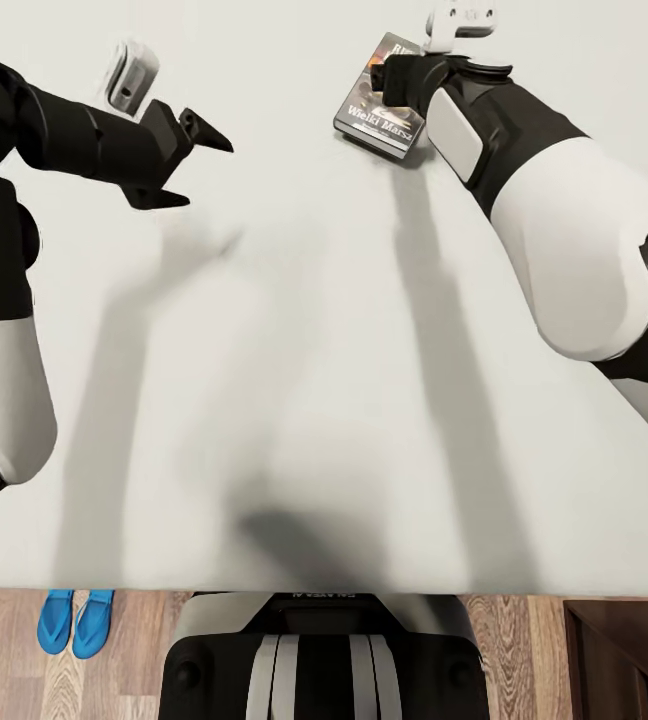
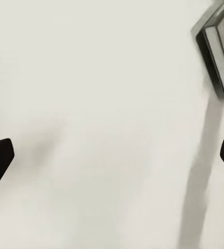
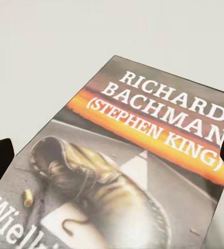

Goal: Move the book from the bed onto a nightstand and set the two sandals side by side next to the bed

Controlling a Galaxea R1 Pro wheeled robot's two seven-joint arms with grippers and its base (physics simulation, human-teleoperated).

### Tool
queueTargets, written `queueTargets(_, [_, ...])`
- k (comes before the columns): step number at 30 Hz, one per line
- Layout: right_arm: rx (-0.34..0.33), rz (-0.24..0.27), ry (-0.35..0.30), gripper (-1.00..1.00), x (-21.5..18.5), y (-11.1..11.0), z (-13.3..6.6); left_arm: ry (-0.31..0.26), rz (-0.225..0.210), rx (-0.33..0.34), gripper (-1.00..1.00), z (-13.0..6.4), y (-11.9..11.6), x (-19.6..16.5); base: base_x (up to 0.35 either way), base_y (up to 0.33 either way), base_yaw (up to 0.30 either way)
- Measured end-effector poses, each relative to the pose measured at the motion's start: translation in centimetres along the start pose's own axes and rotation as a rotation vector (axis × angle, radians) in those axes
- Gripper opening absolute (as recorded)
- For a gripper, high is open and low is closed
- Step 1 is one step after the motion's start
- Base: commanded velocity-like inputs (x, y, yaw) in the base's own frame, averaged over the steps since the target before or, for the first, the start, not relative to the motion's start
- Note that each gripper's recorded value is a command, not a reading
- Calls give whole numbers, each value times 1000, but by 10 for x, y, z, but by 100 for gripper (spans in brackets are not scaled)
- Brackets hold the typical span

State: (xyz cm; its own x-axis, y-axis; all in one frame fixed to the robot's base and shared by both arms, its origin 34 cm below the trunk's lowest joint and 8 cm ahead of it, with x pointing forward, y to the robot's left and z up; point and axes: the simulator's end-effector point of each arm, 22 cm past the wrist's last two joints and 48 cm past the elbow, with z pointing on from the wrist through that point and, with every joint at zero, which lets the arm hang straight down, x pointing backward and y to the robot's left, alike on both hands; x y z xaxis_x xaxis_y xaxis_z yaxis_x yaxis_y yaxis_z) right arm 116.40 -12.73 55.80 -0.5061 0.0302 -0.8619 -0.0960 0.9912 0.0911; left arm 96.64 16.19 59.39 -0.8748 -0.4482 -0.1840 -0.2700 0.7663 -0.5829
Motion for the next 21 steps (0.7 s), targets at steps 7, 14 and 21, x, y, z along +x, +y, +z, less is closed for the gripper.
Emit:
queueTargets(7, [-4, 0, 19, 100, 10, 1, 1, -42, 42, 64, 100, -22, -30, -12, 0, 0, 0])
queueTargets(14, [-5, 1, 28, 100, 17, 1, 1, -47, 60, 104, 100, -32, -44, -12, 0, 0, 0])
queueTargets(21, [-5, 4, 47, 100, 30, 1, 1, -50, 67, 114, 100, -35, -48, -11, 0, 0, 0])
